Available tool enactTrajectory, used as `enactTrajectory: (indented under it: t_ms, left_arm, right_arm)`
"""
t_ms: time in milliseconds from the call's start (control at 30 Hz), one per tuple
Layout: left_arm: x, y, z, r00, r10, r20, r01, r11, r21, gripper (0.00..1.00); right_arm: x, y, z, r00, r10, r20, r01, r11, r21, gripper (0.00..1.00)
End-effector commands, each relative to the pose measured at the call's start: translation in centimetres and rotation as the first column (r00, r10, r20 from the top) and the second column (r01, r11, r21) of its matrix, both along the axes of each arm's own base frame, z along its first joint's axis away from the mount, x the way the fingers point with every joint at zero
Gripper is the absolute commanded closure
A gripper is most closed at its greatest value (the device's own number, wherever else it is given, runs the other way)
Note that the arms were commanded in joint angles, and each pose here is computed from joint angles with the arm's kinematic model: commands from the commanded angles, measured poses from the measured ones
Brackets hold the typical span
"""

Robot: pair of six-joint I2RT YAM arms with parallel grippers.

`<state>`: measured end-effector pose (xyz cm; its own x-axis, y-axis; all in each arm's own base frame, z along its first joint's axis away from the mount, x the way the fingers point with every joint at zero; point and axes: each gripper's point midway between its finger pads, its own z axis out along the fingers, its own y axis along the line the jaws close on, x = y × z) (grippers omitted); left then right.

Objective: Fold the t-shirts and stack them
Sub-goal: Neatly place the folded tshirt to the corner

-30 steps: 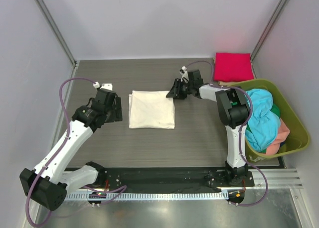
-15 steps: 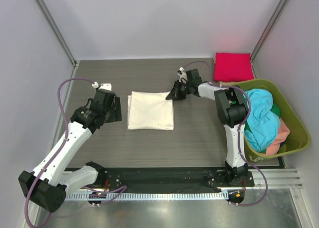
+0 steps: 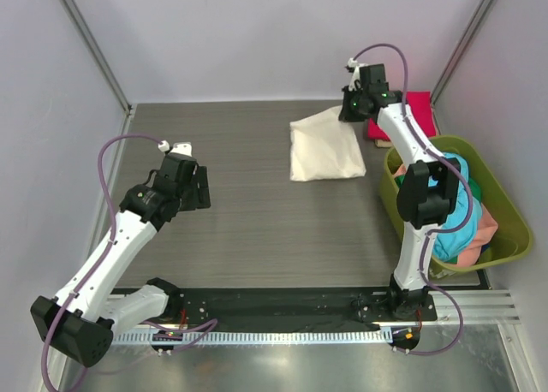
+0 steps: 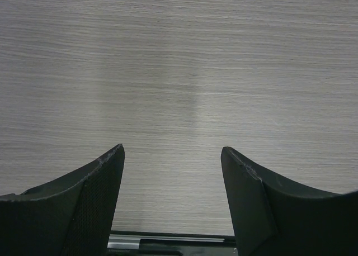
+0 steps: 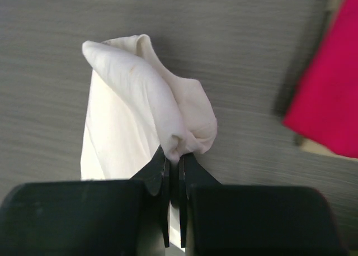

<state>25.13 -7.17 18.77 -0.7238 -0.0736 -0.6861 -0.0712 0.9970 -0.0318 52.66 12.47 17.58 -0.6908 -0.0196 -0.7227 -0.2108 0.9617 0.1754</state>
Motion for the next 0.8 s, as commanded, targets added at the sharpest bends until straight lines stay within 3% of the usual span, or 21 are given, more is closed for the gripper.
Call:
enactTrajectory:
  t_ms: [0, 300, 767]
  left_arm:
    - [0.5, -0.6, 0.7, 0.999, -0.018, 0.036, 0.019, 0.999, -0.030, 0.29]
    - [0.6, -0.7, 0.4, 0.999, -0.023, 0.025, 0.023, 0.999, -0.031, 0.30]
    - [1.0, -0.8, -0.6, 1.000, -0.023, -0.015, 0.023, 1.000, -0.010, 0.31]
  right_arm:
    - [1.1, -6.4, 7.2, 0.979, -0.095, 0.179, 0.132, 0.969, -0.211, 0.99]
    - [4.1, -12.6, 11.1, 0.943, -0.101, 0.318, 0.236, 0.876, -0.421, 0.99]
    - [7.1, -16.7, 17.4, 0.859, -0.062, 0.507, 0.330, 0.826, -0.456, 0.99]
